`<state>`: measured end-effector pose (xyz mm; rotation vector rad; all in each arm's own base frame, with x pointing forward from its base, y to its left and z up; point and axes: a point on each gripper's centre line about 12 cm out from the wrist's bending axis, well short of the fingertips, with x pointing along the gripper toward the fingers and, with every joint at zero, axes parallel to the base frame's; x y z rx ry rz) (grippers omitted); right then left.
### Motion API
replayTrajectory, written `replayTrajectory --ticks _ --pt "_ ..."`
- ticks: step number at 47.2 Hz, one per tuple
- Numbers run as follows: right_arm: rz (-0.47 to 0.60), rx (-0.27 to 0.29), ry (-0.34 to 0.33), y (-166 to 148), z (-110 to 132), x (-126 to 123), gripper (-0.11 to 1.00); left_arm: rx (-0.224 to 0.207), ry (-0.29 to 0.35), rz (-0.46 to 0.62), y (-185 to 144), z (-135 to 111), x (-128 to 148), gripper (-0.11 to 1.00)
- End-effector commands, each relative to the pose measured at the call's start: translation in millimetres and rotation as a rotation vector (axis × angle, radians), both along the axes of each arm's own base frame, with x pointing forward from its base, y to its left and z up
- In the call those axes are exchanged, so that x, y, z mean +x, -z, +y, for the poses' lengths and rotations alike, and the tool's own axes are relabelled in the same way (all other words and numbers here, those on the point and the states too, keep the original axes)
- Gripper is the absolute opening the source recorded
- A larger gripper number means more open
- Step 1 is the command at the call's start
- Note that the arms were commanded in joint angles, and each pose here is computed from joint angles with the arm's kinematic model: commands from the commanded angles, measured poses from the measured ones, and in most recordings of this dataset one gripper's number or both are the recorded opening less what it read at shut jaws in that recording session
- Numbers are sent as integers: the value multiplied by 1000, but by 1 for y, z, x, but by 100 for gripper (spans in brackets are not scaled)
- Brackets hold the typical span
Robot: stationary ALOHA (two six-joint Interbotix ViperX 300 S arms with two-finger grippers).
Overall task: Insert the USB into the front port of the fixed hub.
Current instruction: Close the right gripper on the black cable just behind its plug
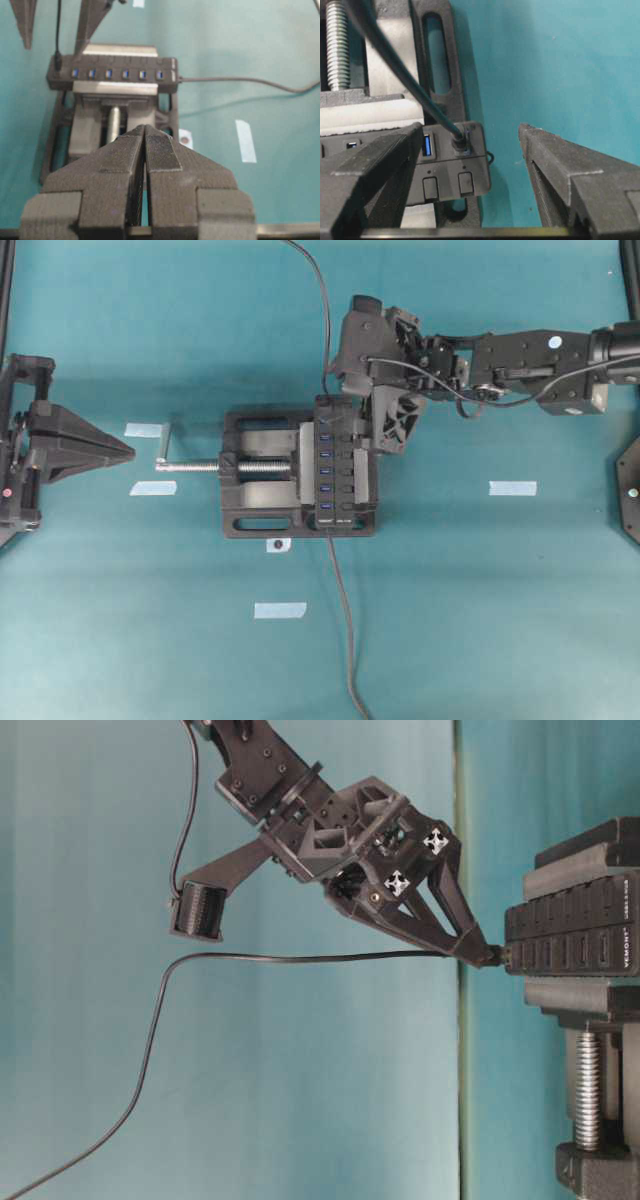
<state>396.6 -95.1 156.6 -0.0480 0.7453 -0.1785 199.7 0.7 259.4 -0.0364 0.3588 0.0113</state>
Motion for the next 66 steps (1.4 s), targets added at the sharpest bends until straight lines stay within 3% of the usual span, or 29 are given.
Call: replayTrajectory --ticks 1,15,29,39,55,66 --pt "-43 -18 -11 -14 0 7 77 2 -3 -21 -6 1 2 0" --pt "-49 -18 -10 -14 -1 11 71 0 -3 -37 -8 1 3 0" --pt "-42 -14 -9 -13 0 10 32 2 -2 -40 -9 1 2 0" --pt "-41 -12 -15 -13 3 11 13 2 -2 -48 -9 1 0 0" --pt "-38 40 16 -15 8 14 8 2 -2 -61 -10 1 -4 0" --pt "-38 42 14 -19 10 14 8 2 -2 -64 -10 1 -5 0"
